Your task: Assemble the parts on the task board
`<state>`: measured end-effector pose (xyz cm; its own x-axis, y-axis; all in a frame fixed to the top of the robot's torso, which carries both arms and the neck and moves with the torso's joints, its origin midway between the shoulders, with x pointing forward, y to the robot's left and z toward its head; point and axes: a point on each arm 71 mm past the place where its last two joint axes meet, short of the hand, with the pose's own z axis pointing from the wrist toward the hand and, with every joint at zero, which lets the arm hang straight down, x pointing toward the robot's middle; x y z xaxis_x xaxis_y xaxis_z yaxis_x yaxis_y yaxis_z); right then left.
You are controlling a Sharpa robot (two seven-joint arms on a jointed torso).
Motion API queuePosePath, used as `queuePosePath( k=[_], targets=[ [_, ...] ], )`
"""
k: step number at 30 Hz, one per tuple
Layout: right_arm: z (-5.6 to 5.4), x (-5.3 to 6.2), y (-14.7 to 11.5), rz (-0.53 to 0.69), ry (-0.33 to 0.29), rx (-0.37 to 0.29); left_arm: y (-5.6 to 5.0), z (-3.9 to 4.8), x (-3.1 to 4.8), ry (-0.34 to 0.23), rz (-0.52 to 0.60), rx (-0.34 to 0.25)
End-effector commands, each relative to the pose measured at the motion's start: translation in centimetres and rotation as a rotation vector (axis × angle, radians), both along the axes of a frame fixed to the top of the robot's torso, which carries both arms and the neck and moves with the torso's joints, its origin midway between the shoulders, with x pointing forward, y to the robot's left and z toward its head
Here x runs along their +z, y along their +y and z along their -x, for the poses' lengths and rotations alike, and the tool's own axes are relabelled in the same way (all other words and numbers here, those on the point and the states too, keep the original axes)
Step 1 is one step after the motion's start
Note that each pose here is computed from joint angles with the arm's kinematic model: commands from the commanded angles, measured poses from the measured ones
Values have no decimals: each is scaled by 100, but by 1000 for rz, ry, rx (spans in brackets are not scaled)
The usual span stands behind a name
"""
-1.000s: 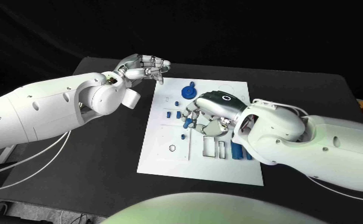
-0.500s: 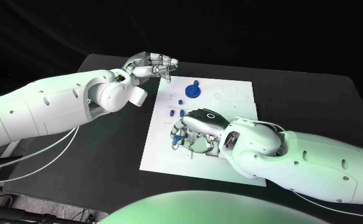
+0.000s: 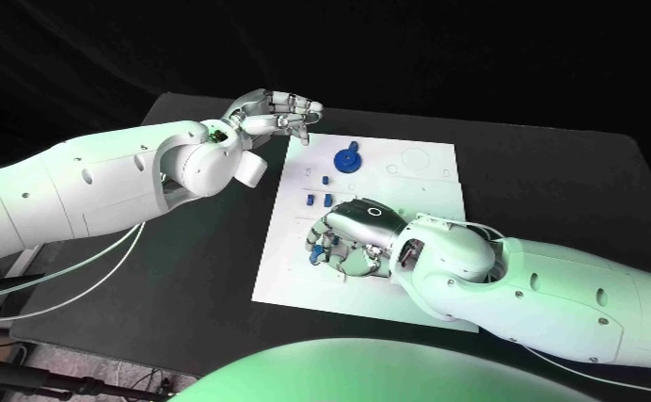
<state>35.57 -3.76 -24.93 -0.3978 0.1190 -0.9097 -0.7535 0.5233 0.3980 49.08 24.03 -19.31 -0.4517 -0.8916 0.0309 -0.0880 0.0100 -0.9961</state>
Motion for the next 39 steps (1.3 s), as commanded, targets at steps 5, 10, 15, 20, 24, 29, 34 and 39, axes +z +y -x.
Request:
queuePosePath(
  k=[5, 10, 15, 20, 24, 29, 34, 39],
  targets=[
    [0, -46, 5, 40, -17, 16, -15, 7, 14, -3, 16, -14],
    [-6, -73, 3, 60, -12, 18, -10, 8, 14, -2, 15, -13],
    [-13, -90, -3, 76, -11, 17, -7, 9, 14, -2, 15, -13],
    [-14, -102, -3, 89, -11, 18, -2, 9, 14, -2, 14, -12],
    [-5, -102, 22, 95, -22, 21, 0, 11, 14, -1, 14, -12],
    [12, -109, 78, 99, -30, 26, 2, 11, 14, -1, 14, -11],
    [17, -119, 98, 96, -33, 22, 3, 12, 14, 0, 14, -12],
    [5, -120, 72, 90, -41, 5, 7, 13, 13, 1, 13, -12]
  ],
)
